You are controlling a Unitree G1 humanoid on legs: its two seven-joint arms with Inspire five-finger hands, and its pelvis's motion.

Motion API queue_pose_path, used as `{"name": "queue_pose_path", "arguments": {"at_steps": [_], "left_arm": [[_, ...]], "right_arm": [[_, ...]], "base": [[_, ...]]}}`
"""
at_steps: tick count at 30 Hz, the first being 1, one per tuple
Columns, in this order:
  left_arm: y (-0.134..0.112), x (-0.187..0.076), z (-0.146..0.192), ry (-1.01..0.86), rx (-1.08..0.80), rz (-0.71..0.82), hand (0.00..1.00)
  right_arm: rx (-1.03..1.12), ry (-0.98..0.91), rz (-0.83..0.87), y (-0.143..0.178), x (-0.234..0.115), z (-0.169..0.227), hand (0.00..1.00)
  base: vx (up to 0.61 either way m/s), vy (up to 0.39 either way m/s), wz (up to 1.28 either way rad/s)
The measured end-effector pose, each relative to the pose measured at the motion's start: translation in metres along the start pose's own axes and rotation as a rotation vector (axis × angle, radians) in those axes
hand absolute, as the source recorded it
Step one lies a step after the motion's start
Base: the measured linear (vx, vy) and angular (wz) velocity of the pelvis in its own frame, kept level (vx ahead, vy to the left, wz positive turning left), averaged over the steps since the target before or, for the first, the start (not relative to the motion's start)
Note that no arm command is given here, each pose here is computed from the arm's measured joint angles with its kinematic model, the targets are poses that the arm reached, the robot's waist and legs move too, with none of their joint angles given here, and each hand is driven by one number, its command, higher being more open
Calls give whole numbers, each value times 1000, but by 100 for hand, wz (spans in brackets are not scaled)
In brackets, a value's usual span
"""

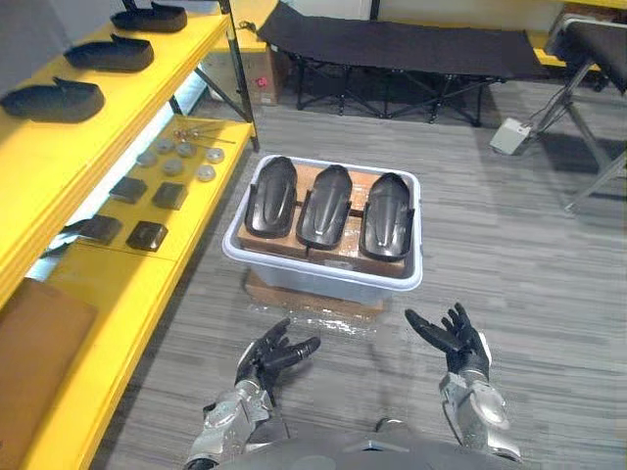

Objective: Walk over and take three plastic housings, then place them on the shelf

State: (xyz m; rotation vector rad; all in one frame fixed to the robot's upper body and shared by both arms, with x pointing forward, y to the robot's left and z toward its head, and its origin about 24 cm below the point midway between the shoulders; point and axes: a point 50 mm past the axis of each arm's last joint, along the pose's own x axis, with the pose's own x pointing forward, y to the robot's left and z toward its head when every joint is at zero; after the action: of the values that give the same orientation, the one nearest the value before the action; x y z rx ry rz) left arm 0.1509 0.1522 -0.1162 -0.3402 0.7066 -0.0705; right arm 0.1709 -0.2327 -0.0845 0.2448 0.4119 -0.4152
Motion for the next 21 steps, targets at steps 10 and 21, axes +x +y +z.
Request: {"name": "queue_pose_path", "arguments": {"at_steps": [10,21], "left_arm": [[23,-9,4,19,58,33,100],[19,6,53,-194,109,-6,100]], "right_arm": [[24,-317,-185,-28,39,102,100],[186,-405,-252,-47,87,242,100]], "base": [[25,74,5],[-153,17,15]]}}
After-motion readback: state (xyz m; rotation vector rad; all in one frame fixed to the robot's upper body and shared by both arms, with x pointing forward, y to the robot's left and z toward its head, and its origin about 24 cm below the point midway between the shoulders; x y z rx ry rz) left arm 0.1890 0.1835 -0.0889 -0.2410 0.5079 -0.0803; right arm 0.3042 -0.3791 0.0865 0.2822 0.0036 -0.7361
